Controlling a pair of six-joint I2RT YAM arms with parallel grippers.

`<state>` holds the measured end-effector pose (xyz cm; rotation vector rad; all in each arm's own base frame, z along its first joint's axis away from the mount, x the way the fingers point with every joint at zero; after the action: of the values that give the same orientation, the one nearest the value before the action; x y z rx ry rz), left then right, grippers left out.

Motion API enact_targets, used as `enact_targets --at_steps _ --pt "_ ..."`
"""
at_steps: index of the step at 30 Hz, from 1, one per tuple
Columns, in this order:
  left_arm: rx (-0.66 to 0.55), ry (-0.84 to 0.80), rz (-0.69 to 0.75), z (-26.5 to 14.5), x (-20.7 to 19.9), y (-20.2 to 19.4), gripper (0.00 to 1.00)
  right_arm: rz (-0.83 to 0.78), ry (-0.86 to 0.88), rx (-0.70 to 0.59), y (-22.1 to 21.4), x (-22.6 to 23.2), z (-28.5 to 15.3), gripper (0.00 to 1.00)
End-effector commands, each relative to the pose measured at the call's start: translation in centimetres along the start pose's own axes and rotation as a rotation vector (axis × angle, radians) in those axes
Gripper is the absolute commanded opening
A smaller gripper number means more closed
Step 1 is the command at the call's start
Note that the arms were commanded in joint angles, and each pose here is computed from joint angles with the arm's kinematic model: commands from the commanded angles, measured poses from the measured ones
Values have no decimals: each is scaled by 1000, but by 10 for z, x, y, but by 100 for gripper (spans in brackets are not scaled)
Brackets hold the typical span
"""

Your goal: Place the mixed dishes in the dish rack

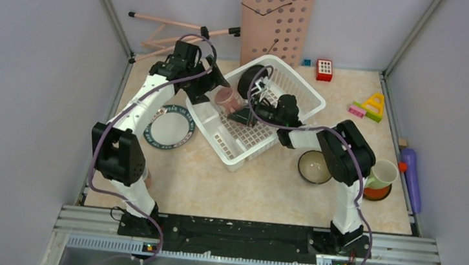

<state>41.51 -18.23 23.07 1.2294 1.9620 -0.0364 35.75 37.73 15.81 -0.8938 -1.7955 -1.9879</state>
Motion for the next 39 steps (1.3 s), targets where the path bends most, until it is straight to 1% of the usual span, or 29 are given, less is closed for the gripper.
enact_targets --at_steps 1,9,16,20,25,30,33,39 --pt "21 79 -18 -7 3 -1 98 -208 99 -72 35 44 4 0" --pt "102 24 -21 6 -16 -14 98 -251 114 -74 39 56 5 0" --pt "58 95 -18 7 -4 -8 98 -280 79 -95 52 63 2 0" --pt "38 109 -15 4 -3 -6 98 -302 63 -91 54 65 0 0" --pt "55 105 -23 8 -3 -9 98 -327 86 -71 55 77 4 0" --pt "79 67 -39 12 -11 -13 98 -347 138 -75 58 97 8 0" --pt "94 50 -40 12 -14 -14 98 -359 140 -81 62 100 8 0" --pt "113 73 -52 14 -9 -19 98 -386 164 -119 73 111 8 0"
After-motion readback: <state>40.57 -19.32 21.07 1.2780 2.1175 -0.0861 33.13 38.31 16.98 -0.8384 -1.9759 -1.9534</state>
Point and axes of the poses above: each gripper's point midway between its finger pads, its own z axis out along the fingers, its own x axis along the line the jaws close on, y = z × x, the point moved 1 cm from there along -z, back along the fingers, and after that the axes turned 2 degrees about z, right-handed, at the moved point
